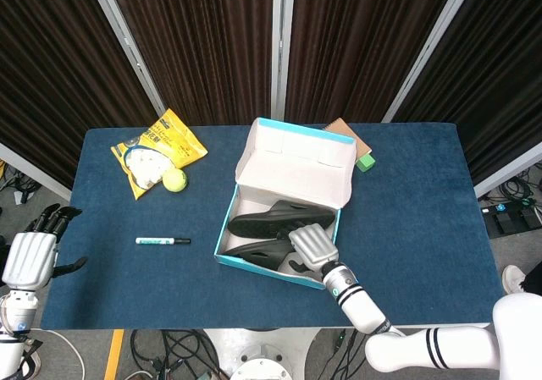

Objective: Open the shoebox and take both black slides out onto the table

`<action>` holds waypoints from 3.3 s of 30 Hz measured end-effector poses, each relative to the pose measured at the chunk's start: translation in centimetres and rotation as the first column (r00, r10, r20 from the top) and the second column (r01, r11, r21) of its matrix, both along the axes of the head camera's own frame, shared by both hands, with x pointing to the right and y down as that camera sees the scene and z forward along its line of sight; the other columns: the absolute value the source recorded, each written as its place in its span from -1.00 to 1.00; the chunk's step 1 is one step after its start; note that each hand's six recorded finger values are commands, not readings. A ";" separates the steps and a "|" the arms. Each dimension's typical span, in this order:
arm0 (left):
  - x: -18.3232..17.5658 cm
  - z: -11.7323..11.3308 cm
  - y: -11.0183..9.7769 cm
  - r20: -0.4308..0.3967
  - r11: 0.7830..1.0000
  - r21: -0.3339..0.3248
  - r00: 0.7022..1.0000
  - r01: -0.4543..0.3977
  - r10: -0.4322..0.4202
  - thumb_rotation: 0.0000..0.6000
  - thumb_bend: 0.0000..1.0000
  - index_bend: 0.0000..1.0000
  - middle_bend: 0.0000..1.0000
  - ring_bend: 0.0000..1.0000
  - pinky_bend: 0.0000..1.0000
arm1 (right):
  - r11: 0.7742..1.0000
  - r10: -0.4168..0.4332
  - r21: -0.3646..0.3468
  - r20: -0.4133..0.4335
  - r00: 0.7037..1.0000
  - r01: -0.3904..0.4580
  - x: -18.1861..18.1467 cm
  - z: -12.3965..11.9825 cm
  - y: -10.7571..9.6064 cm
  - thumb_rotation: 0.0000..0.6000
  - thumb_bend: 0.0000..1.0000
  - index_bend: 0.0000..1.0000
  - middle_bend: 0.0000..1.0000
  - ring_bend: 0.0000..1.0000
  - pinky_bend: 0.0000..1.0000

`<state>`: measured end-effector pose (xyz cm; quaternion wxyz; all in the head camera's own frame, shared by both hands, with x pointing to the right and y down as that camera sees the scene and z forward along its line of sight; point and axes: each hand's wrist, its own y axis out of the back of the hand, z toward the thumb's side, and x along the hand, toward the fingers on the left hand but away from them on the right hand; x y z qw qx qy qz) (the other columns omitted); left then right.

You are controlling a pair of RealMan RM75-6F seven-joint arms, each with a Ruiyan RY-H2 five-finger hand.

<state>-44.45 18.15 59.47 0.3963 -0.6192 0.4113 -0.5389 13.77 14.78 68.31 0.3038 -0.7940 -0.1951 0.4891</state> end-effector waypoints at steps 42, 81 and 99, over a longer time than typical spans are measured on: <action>0.3 -0.1 -0.1 -0.008 1.000 0.000 1.000 -0.006 0.006 1.00 -0.86 -0.58 -0.61 -0.77 -0.35 | 0.914 0.111 0.362 0.216 0.970 -0.185 2.9 -9.2 -5.7 1.00 -0.08 0.40 0.22 0.01 0.37; 1.6 0.6 0.0 -0.035 0.999 -0.021 0.999 -0.026 0.026 1.00 -0.86 -0.58 -0.61 -0.77 -0.35 | 0.738 0.647 0.384 -0.167 0.744 -0.555 26.6 -5.1 -2.1 1.00 -0.09 0.40 0.20 0.01 0.37; 1.1 1.1 0.1 -0.031 0.999 -0.027 0.999 -0.021 0.020 1.00 -0.86 -0.58 -0.61 -0.77 -0.35 | 0.832 0.554 0.166 -0.230 0.800 -0.529 24.9 -2.3 -1.9 1.00 -0.76 -1.00 -0.88 -1.00 -0.85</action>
